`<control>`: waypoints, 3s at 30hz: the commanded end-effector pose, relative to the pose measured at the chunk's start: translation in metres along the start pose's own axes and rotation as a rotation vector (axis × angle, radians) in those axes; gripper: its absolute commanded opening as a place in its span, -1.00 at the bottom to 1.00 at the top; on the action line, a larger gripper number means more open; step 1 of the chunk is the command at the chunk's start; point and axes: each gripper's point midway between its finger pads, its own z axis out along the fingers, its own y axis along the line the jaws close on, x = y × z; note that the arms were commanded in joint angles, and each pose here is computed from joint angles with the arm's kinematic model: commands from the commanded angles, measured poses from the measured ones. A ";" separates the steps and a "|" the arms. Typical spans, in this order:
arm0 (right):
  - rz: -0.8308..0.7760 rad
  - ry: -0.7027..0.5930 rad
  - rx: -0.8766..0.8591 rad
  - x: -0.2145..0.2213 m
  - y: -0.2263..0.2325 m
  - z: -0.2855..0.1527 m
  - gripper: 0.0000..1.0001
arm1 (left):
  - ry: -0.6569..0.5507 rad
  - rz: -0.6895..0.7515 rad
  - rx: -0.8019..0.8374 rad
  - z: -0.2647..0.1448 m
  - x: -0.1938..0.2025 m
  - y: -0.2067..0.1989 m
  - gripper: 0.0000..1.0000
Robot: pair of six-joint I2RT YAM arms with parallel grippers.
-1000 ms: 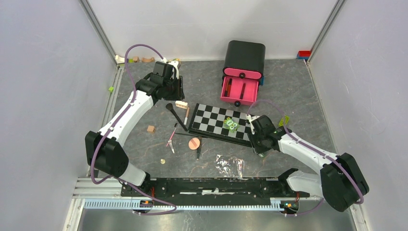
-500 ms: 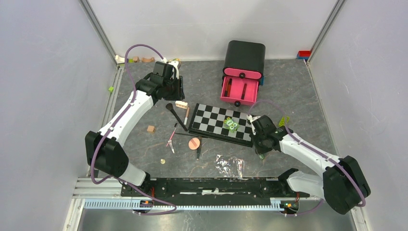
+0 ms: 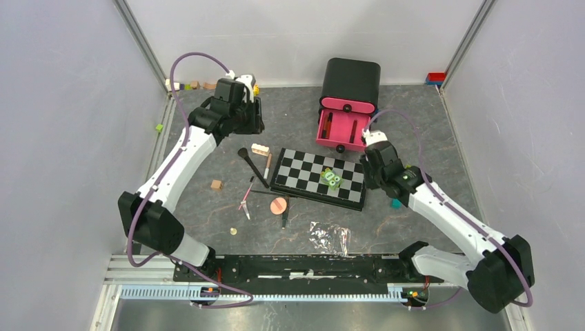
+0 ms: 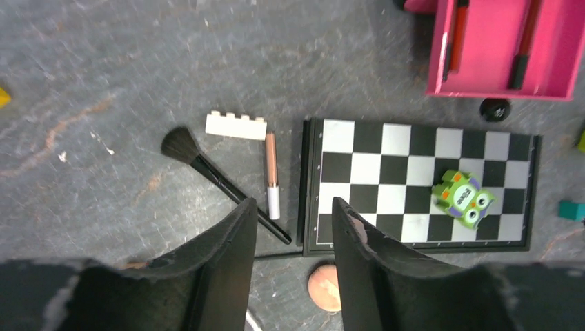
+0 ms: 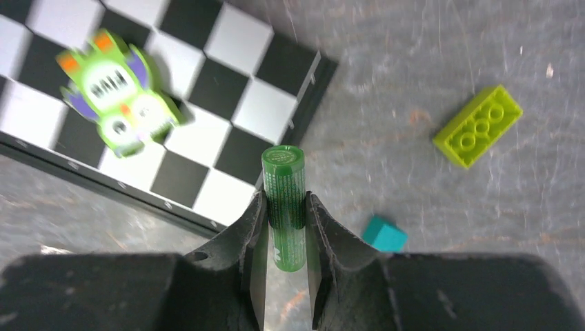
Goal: Organize the makeup
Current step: Pick up the makeup from the center of the board, then place the makeup in the drawer.
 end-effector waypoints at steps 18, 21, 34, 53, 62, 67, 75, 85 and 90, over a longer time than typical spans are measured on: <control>0.458 -0.316 -0.213 -0.190 0.021 0.077 -1.00 | -0.243 0.010 -0.204 -0.036 -0.047 0.036 0.55; 0.532 -0.323 -0.222 -0.190 0.012 0.091 -1.00 | -0.240 0.010 -0.212 -0.036 -0.046 0.038 0.93; 0.580 -0.332 -0.172 -0.199 -0.005 0.118 -1.00 | -0.236 0.009 -0.212 -0.034 -0.045 0.038 1.00; 0.517 -0.257 -0.069 -0.179 -0.019 0.147 -0.74 | -0.233 0.011 -0.209 -0.034 -0.045 0.037 1.00; 0.481 -0.245 -0.048 -0.179 -0.022 0.150 -0.48 | -0.230 0.011 -0.201 -0.033 -0.045 0.036 1.00; 0.470 -0.231 -0.051 -0.178 -0.021 0.153 -0.41 | -0.233 0.010 -0.206 -0.034 -0.045 0.037 1.00; 0.457 -0.228 -0.051 -0.180 -0.020 0.154 -0.22 | -0.231 0.011 -0.202 -0.033 -0.045 0.037 1.00; 0.456 -0.295 -0.086 -0.204 -0.020 0.126 -0.12 | -0.230 0.013 -0.205 -0.033 -0.045 0.037 1.00; 0.449 -0.333 -0.121 -0.205 -0.018 0.099 -0.10 | -0.230 0.012 -0.209 -0.034 -0.045 0.038 1.00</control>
